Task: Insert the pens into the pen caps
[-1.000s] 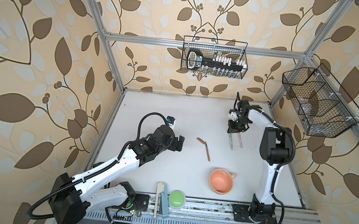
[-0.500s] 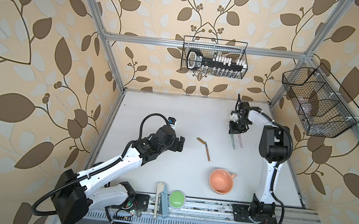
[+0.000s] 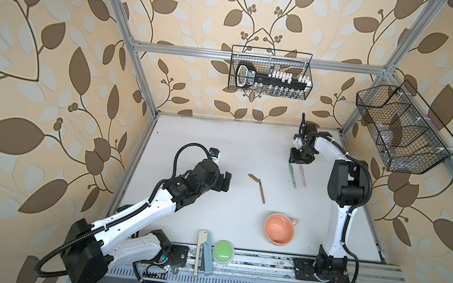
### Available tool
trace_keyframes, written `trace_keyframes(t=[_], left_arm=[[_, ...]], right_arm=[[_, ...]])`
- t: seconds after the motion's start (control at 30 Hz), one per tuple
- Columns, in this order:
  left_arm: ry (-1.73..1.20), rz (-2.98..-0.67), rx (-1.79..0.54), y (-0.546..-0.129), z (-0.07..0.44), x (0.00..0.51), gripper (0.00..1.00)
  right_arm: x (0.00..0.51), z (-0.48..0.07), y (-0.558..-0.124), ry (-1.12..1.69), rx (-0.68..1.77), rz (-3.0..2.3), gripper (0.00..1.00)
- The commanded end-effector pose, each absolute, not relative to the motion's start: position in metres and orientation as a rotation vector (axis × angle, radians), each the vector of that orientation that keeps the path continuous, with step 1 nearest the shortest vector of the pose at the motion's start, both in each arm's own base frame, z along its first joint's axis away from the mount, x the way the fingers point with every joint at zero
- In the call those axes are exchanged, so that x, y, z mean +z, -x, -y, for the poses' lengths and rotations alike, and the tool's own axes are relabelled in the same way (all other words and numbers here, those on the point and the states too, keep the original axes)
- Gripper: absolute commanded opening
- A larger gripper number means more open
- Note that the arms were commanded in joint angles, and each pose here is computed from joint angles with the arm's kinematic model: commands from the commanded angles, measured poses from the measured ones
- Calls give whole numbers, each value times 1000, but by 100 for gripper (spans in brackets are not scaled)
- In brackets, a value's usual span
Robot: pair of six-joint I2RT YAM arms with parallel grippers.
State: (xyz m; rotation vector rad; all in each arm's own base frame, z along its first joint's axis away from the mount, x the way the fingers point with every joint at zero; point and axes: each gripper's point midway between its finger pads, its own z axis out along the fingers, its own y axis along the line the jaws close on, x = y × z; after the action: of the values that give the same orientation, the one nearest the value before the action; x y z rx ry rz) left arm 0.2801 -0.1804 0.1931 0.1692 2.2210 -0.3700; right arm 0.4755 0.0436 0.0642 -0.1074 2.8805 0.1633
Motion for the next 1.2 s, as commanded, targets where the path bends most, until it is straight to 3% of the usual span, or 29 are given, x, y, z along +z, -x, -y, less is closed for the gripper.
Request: trace_keyframes(t=[0.0,0.17,0.3,0.4,0.57,0.73,1.17], left_arm=[[-115,-2181,-329,-281,167,209,99],[-93,-2172,-303,-279,159,228,99],[-36,-2138,-256,-283,148,246,99],[46,-2123,-236,-284,139,266,99],[87,-2096,-251,-285,136,274,99],[82,-2133,-204,-290,137,267,99],[39,-2202,-130,-308,149,246,99]], right_arm=[[119,-53,-482,125,156,-2732,43],[179,-71,-468,136,138,-2575,47],[203,-112,-422,210,240,-2473,50],[191,-154,-378,298,395,-2480,50],[142,-179,-320,458,263,-2657,50],[86,-207,-277,629,324,-2820,49],[28,-222,-258,771,285,-2949,49]])
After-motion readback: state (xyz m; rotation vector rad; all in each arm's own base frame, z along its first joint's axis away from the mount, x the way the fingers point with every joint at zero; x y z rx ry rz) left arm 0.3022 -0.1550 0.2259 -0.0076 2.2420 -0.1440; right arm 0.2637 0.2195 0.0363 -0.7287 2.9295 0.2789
